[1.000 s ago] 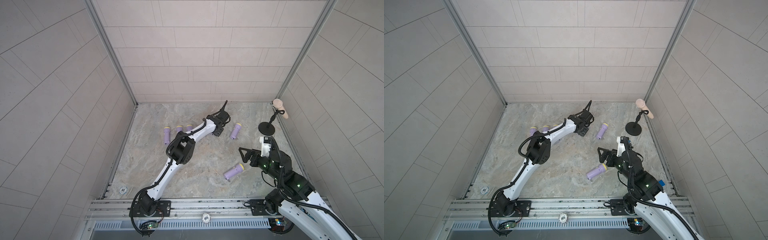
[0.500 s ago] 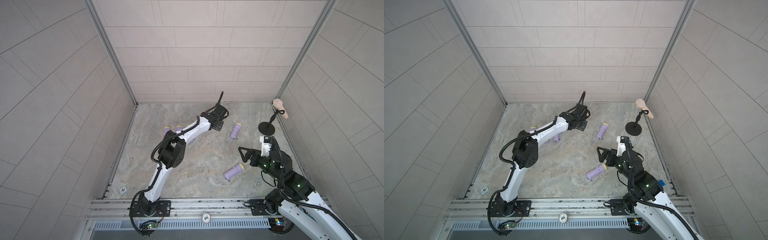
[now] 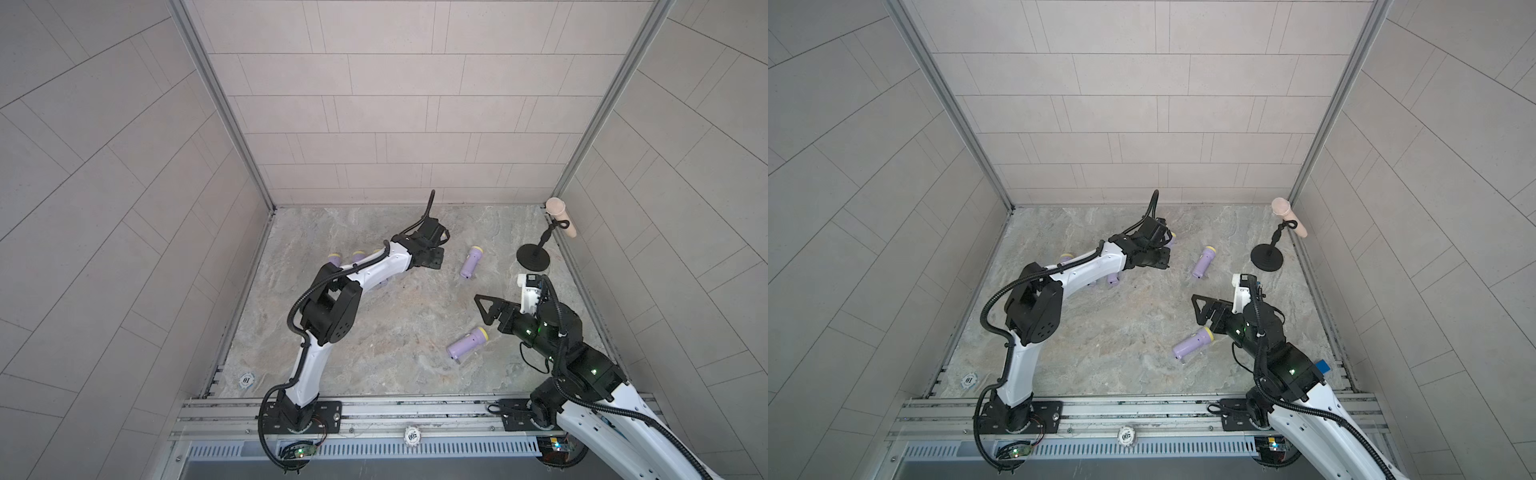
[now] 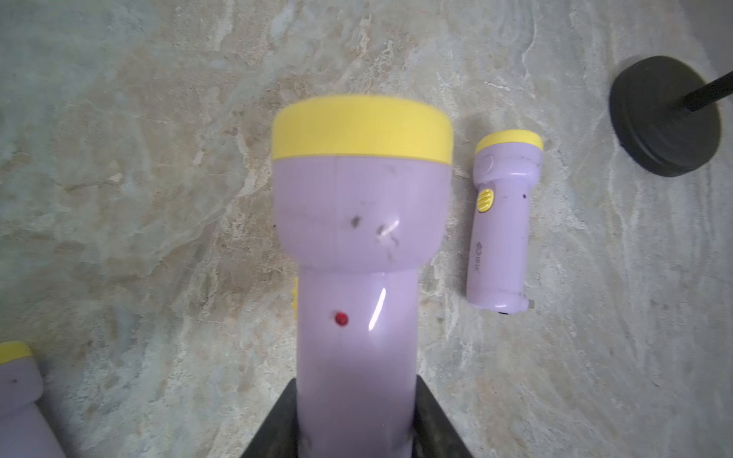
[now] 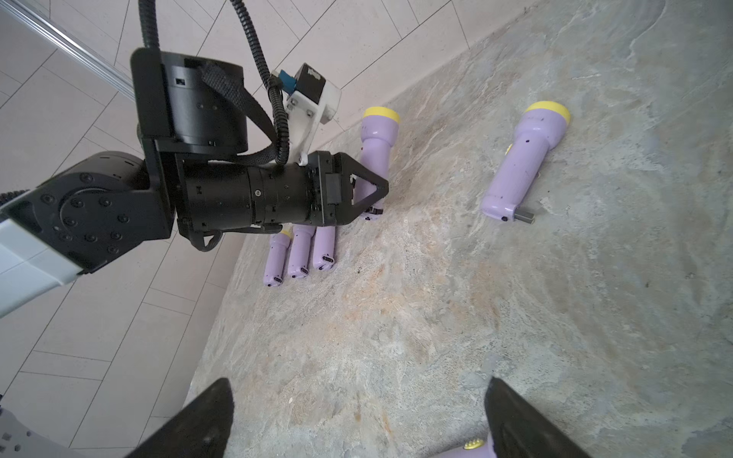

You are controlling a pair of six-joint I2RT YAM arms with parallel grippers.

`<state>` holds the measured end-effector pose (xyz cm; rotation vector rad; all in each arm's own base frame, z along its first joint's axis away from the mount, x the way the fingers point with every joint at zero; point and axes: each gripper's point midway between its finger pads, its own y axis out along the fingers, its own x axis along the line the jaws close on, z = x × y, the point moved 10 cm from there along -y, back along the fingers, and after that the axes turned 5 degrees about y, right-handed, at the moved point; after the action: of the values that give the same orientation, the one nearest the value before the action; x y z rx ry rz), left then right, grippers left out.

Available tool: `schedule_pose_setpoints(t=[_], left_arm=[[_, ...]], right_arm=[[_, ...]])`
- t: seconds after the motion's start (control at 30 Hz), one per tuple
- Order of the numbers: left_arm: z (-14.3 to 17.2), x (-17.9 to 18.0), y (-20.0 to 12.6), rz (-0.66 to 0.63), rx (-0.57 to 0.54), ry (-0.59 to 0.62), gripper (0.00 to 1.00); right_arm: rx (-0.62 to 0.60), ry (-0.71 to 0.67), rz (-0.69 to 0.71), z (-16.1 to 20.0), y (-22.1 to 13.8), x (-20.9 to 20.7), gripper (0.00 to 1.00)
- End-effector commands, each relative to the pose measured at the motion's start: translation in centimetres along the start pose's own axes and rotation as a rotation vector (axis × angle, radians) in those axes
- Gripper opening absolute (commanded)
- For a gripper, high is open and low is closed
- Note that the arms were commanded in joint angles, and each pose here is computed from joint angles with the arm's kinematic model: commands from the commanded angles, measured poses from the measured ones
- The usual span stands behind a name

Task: Close the plug at the bottom of the flashlight
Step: Pick up the flashlight from the center of the board.

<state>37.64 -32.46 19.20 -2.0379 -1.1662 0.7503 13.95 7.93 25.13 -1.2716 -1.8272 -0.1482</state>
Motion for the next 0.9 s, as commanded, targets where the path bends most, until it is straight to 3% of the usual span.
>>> schedule_pose_setpoints(t=[0.0, 0.37, 0.57, 0.87], left_arm=[[-2.3, -0.9, -3.3, 0.117, -0.131, -0.076, 0.00], [-2.3, -1.5, -6.7, 0.388, -0.277, -0.331, 0.00], [-2.1, -1.8, -6.7, 0.600, -0.329, -0.504, 0.00], [-2.0, -1.5, -6.9, 0.765, -0.381, -0.696, 0.00]], right_arm=[[-0.030, 0.031, -0.031, -0.4, -0.2, 0.4, 1.00], [-0.037, 0.131, -0.135, -1.0, 0.4, 1.7, 1.00], [-0.048, 0.214, -0.213, -1.2, 1.3, 2.1, 1.00], [-0.094, 0.406, -0.334, -1.0, 2.9, 2.0, 1.00]])
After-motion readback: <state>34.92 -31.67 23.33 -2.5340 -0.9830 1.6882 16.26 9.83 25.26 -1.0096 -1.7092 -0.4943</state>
